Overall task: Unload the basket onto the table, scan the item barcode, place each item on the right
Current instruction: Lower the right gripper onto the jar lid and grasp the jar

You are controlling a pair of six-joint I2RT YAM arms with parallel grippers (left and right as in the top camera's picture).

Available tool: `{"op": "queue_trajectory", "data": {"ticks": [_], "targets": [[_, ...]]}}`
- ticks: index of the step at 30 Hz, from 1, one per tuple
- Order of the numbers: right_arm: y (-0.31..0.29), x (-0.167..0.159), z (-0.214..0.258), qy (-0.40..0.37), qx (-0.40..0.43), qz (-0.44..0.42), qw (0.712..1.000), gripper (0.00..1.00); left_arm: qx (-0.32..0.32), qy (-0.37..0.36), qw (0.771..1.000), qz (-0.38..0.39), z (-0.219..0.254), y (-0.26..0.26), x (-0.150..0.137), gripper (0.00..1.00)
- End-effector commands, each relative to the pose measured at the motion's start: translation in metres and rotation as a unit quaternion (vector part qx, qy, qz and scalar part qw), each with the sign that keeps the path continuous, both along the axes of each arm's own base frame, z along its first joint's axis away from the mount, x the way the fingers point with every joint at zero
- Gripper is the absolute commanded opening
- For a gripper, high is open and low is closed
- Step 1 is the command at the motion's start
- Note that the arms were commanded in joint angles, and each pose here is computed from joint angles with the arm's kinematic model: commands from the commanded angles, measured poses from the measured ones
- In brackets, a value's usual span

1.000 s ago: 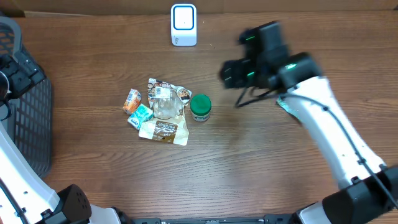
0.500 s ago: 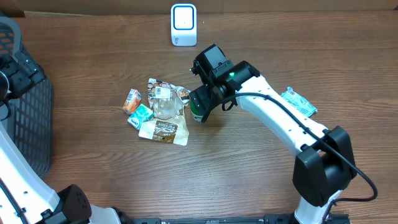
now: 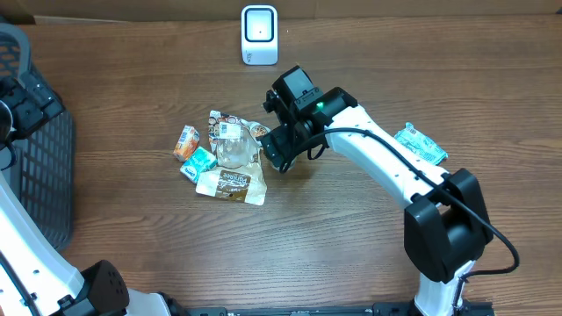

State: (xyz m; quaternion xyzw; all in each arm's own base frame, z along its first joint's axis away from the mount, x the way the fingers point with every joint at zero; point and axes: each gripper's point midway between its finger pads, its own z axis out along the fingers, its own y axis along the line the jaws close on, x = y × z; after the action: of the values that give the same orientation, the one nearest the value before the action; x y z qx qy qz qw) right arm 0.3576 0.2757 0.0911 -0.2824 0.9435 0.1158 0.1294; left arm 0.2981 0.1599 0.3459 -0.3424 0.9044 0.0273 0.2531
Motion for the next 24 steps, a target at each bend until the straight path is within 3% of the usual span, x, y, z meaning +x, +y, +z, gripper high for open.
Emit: {"op": "queue_trajectory", "data": {"ticks": [1, 10, 16, 24], "targets": [[0.008, 0.001, -0.015, 0.012, -0.001, 0.007, 1.000, 0.93, 0.006, -0.003, 1.000, -0.009, 0.003, 0.001, 0.001, 1.00], [0.007, 0.006, -0.018, 0.003, -0.007, 0.004, 1.000, 0.91, 0.006, -0.003, 1.000, -0.009, 0.003, 0.001, 0.001, 1.00], [0.007, 0.007, -0.032, 0.010, -0.015, 0.003, 1.000, 0.85, 0.006, -0.003, 1.000, -0.009, 0.003, 0.001, 0.001, 1.00], [0.009, 0.012, -0.035, 0.006, -0.011, -0.001, 1.000, 0.57, 0.007, -0.003, 1.000, -0.009, 0.003, 0.002, 0.001, 0.99]]}}
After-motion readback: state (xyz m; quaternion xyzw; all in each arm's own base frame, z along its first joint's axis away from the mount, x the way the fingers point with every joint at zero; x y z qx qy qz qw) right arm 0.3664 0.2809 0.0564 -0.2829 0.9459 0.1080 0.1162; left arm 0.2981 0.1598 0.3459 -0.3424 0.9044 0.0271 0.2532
